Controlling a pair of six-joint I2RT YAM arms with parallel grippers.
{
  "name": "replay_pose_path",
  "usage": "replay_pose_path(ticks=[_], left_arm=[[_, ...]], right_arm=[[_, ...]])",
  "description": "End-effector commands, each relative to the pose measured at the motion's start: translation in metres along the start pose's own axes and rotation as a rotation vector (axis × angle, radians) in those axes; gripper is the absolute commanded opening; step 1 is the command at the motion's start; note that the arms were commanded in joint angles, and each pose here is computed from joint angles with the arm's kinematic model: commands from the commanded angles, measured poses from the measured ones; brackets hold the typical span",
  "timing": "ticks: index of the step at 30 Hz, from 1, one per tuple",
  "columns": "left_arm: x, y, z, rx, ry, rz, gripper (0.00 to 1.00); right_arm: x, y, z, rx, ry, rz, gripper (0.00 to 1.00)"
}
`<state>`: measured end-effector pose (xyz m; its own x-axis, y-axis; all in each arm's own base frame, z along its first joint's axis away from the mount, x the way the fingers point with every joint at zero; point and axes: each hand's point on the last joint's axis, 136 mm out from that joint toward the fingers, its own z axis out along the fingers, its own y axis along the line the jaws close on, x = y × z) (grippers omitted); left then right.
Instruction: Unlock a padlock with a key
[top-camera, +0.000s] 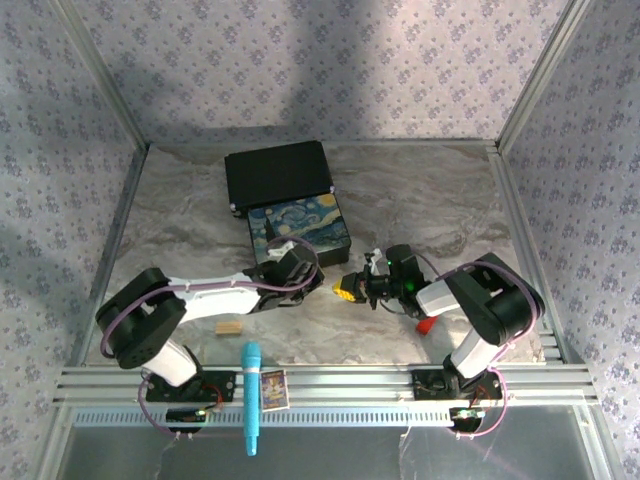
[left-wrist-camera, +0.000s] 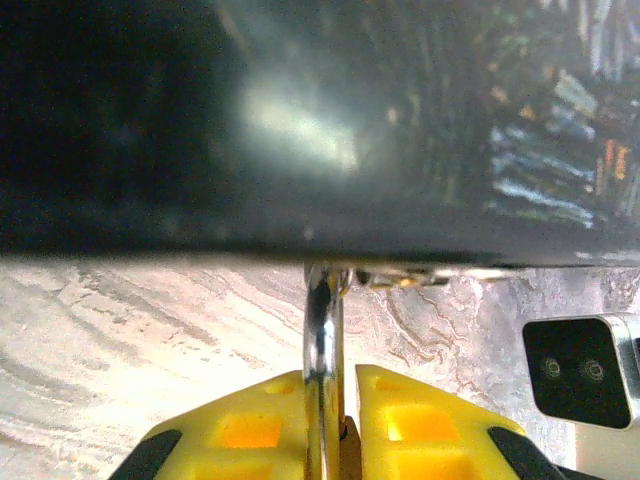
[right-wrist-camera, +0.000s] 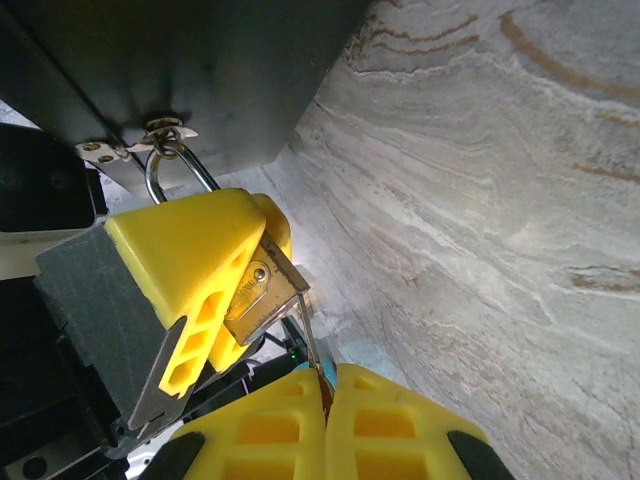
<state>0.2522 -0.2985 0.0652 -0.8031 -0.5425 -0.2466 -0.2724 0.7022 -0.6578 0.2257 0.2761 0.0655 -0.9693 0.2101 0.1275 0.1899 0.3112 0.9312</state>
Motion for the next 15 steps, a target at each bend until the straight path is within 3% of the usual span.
replay_pose_path(ticks=[1,15], left_arm=[[-0.008,-0.015,-0.015,0.085,-0.043,-0.011,0.14],[-0.014,-0.025,-0.022,0.133,-0.036,-0.12,0.15]], right_arm=[[0.003,0.018,0.002,-0.032,-0.015,-0.031,0.0],[0.009,0.037,0.013,-0.123,-0.002,-0.012,0.0]])
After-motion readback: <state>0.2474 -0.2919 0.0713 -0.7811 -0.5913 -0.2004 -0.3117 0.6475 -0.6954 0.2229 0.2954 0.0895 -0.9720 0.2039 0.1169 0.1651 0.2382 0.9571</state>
